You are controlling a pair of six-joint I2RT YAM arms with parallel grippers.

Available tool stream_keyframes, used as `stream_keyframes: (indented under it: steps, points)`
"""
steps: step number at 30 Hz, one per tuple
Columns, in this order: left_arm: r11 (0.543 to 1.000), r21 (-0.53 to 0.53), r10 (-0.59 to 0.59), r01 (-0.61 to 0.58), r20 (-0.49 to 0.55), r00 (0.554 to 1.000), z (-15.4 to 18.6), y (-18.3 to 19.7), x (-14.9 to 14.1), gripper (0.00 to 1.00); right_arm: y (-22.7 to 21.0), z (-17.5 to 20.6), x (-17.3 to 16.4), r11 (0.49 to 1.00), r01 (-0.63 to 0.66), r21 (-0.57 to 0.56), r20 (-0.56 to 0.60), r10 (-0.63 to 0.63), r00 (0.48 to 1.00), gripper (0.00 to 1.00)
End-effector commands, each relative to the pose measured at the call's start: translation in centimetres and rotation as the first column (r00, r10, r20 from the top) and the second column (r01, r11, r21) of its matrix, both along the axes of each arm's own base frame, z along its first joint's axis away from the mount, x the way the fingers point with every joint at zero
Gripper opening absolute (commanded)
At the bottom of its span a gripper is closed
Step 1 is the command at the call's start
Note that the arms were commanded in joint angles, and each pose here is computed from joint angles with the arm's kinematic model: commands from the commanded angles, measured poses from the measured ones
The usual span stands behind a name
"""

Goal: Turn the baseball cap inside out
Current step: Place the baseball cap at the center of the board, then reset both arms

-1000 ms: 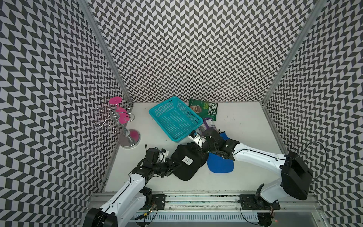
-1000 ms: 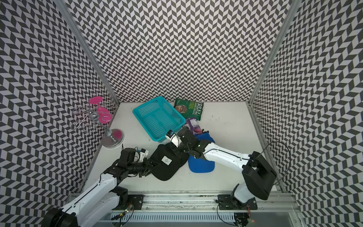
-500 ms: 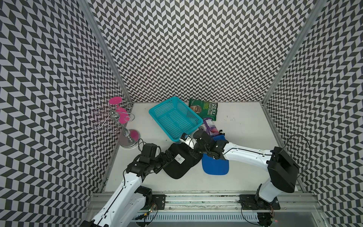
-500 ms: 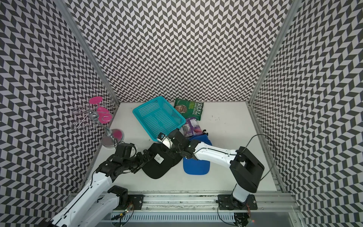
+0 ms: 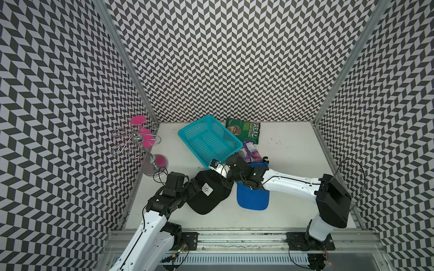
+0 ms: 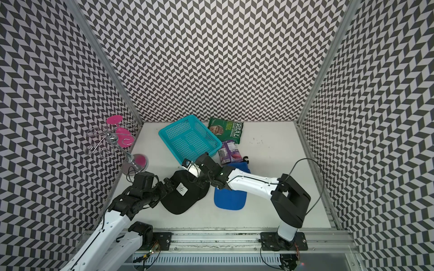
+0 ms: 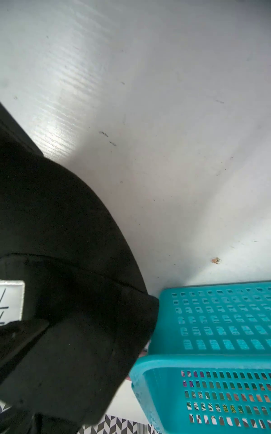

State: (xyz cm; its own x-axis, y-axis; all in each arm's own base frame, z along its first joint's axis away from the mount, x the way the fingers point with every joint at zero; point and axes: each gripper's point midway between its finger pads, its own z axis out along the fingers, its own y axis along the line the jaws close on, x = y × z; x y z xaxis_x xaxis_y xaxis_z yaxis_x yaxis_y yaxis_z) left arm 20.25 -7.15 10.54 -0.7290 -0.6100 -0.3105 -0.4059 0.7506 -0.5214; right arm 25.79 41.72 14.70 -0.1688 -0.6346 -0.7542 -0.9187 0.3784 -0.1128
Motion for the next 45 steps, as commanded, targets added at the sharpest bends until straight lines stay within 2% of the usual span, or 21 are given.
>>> stream_keyframes:
  steps: [1,7,14,22,26,28,29,33,37,39,40,42,45]
  points:
    - [0.999,-0.014,-0.034,0.035,0.01,0.999,0.4,-0.5,0.3,1.0,-0.6,-1.3,0.3,0.998,-0.004,-0.058,0.03,0.005,1.0,0.15]
    - [0.989,-0.073,-0.134,0.129,-0.059,0.989,-1.3,-2.3,-0.6,1.0,-4.9,-2.1,1.4,0.988,0.062,-0.139,0.037,-0.058,0.998,0.15]
    - [0.985,-0.081,-0.158,0.155,-0.029,0.987,-1.2,-2.7,0.0,1.0,-8.0,-1.3,2.9,0.981,0.127,-0.148,0.033,-0.124,0.992,0.15]
    - [0.981,0.052,-0.195,0.189,0.185,0.963,2.7,-1.9,3.1,1.0,-4.9,-0.8,3.5,0.994,0.073,-0.076,-0.005,-0.074,0.997,0.16]
    - [0.977,0.062,-0.212,0.203,0.323,0.922,5.8,-2.3,4.3,1.0,-3.1,-0.3,3.6,0.998,0.045,-0.034,-0.021,-0.046,0.999,0.18]
    - [0.977,0.09,-0.215,0.195,0.374,0.902,7.1,-2.1,4.8,1.0,-2.9,-0.6,3.9,0.998,0.06,-0.034,-0.021,-0.06,0.998,0.23]
    - [0.976,0.106,-0.218,0.191,0.395,0.893,7.6,-1.9,5.0,1.0,-2.9,-0.6,4.2,0.997,0.072,-0.034,-0.017,-0.073,0.997,0.29]
    - [0.968,0.214,-0.225,0.134,0.49,0.842,10.5,-0.7,6.2,1.0,-3.5,1.1,4.3,0.995,0.101,-0.011,0.014,-0.101,0.995,0.61]
    - [0.917,0.394,-0.285,0.057,0.549,0.785,14.1,1.2,7.6,1.0,-5.2,6.0,4.7,0.981,0.181,0.069,0.08,-0.186,0.979,0.87]
    - [0.888,0.46,-0.29,0.0,0.561,0.775,15.3,2.3,8.5,1.0,-6.7,9.0,5.2,0.958,0.247,0.144,0.107,-0.264,0.959,0.96]
    - [0.873,0.487,-0.29,-0.032,0.569,0.77,15.7,2.9,9.2,1.0,-7.8,10.7,5.5,0.94,0.279,0.194,0.118,-0.305,0.945,1.0]
    - [0.85,0.516,-0.264,-0.104,0.59,0.763,16.3,4.1,10.5,1.0,-10.3,13.5,6.3,0.894,0.34,0.291,0.109,-0.384,0.917,1.0]
    - [0.835,0.483,-0.135,-0.262,0.642,0.755,16.3,6.9,12.4,1.0,-16.0,16.7,8.7,0.78,0.445,0.44,0.06,-0.521,0.852,1.0]
